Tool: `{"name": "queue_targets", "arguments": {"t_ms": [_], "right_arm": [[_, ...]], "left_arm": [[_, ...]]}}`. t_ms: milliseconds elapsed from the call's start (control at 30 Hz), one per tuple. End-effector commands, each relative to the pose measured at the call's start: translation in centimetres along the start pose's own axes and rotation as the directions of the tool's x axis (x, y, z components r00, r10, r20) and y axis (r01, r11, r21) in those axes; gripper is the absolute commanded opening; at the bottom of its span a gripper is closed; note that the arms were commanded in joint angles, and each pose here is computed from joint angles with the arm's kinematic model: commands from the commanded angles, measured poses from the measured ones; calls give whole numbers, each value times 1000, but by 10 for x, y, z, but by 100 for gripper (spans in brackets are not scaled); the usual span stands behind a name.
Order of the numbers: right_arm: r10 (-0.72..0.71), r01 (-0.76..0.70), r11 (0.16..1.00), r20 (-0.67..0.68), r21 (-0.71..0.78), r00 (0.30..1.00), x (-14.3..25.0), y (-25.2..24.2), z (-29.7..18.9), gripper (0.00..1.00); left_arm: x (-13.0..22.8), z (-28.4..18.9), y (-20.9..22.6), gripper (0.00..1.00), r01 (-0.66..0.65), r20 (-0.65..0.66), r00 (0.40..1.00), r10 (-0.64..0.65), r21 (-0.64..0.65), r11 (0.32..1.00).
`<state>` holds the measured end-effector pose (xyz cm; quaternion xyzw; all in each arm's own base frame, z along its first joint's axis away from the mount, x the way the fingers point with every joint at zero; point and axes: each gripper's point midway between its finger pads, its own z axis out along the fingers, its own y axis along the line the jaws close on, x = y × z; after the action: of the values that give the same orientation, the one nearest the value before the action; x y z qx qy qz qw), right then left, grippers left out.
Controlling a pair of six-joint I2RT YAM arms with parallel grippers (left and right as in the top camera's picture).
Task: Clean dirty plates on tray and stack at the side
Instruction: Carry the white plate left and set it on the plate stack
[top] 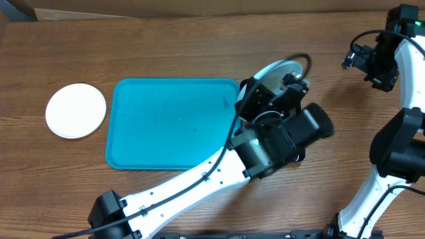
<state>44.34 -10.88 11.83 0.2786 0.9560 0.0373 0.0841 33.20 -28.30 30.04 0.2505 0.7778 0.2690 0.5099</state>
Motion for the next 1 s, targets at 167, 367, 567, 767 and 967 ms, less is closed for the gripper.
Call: {"name": "queue_targets", "arguments": {"t_ms": [167, 367, 567, 767, 967], "right_arm": [[2, -1, 1000, 37, -13, 999, -6, 3, -12, 100], [2, -1, 1000, 37, -13, 999, -6, 3, -12, 100], [2, -1, 1000, 37, -13, 999, -6, 3, -12, 100], [2, -1, 1000, 37, -13, 999, -6, 3, -12, 100], [2, -1, 1000, 37, -13, 999, -6, 3, -12, 100]], "left_arm": [[68, 67, -35, 4, 508, -414, 841, -348, 383, 771], [128, 138, 43, 4, 789, -623, 591, -512, 316, 527], [224, 179, 165, 4, 954, -648, 272, -711, 81, 290], [350, 162, 257, 4, 947, -551, 19, -835, -258, 191], [426, 140, 291, 4, 867, -454, -67, -889, -467, 173]]}}
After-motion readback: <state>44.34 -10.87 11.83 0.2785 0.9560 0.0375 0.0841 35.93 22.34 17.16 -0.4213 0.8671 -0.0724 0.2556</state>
